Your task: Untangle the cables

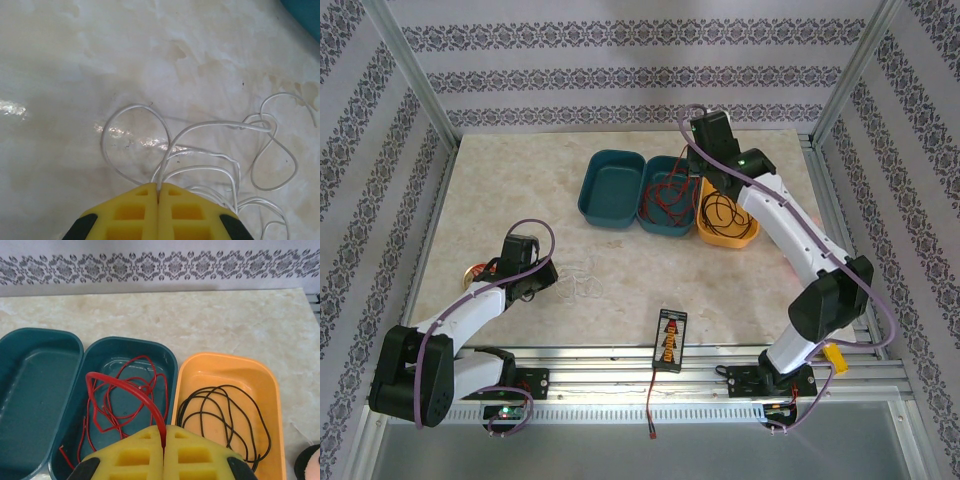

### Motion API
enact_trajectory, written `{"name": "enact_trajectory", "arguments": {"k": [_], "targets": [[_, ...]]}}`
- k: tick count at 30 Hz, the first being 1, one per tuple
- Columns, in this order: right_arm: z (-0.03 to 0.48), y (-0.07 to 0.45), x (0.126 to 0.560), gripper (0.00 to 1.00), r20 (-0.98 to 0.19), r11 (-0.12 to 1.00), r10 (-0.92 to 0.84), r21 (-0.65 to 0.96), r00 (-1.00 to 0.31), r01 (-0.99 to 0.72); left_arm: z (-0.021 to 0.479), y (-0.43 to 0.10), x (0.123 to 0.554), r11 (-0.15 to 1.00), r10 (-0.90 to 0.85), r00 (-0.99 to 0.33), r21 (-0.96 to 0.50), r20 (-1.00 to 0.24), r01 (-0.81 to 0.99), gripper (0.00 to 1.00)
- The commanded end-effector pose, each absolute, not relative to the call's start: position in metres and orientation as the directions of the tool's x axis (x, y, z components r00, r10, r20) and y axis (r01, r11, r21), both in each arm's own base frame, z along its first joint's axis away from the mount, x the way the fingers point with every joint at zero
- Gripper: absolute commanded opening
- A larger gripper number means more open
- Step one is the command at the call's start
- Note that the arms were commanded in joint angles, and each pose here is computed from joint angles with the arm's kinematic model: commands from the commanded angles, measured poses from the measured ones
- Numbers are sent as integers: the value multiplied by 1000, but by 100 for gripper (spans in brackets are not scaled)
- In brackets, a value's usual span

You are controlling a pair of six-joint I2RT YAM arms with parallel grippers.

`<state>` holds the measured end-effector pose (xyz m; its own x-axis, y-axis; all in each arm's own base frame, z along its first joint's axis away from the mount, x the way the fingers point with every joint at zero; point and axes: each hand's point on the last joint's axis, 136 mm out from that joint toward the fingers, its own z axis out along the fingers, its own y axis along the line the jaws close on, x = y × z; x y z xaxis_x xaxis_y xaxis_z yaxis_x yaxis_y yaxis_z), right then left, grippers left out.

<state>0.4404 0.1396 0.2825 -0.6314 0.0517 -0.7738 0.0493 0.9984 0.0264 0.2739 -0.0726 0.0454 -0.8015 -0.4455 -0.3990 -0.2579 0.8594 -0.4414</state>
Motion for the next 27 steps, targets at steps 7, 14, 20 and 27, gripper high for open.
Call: {"name": "enact_trajectory", "arguments": {"k": [7,14,20,27], "targets": [[252,146,450,0,-691,996,80,74,-718,39,51,-71,280,846,-469,-783,-464,-409,-263,0],[217,153,469,0,-629,998,55,42,-776,36,52,-72,280,845,-467,-784,-469,-408,-258,0],[188,145,493,0,-610,996,79,8,-788,93,53,-74,280,843,-464,-787,-474,-405,-254,0],[155,138,508,0,-582,988,80,-59,-810,140,54,-74,280,843,-463,-789,-475,-404,-252,0]]}}
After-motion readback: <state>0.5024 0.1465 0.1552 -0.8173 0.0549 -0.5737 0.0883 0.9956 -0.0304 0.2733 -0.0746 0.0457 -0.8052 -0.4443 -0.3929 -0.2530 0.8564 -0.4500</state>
